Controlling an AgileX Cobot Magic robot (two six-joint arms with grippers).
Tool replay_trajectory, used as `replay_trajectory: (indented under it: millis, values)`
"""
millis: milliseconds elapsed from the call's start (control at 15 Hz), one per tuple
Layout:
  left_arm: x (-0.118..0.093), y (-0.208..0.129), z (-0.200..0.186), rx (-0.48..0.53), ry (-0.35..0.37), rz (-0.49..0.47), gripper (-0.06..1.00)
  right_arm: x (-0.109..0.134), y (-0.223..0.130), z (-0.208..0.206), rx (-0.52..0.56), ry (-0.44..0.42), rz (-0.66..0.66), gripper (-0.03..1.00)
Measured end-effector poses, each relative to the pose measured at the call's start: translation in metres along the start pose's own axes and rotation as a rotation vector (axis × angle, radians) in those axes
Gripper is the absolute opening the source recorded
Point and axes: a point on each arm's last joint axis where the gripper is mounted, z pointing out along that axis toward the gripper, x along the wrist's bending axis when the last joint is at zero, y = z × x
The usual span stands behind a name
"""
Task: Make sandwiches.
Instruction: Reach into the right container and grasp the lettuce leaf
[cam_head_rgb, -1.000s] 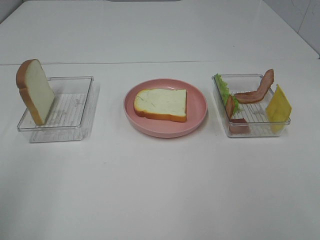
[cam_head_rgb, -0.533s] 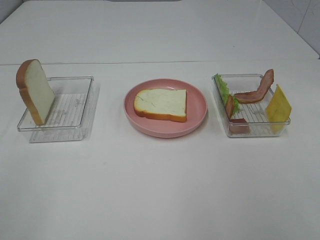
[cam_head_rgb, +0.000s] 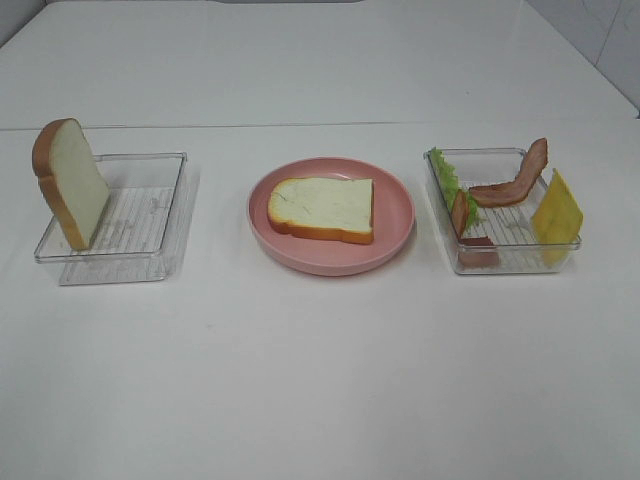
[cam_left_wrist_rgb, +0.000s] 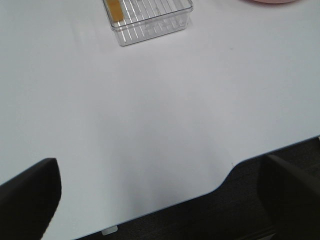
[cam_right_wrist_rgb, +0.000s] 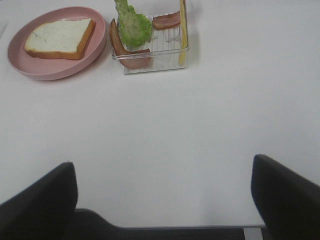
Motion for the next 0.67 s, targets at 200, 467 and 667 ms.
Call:
replay_trajectory:
  millis: [200, 467, 667]
  values:
    - [0.0, -0.001, -0.002, -0.014, 0.001, 0.0, 0.99, 0.0, 0.0, 0.0, 0.0, 0.0, 0.0, 0.9]
    - [0.001, -0.013, -0.019, -0.167, 0.132, -0.104, 0.99, 0.0, 0.0, 0.0, 0.0, 0.0, 0.0, 0.9]
    - [-0.003, -0.025, -0.032, -0.282, 0.215, -0.148, 0.99, 0.0, 0.0, 0.0, 0.0, 0.0, 0.0, 0.9]
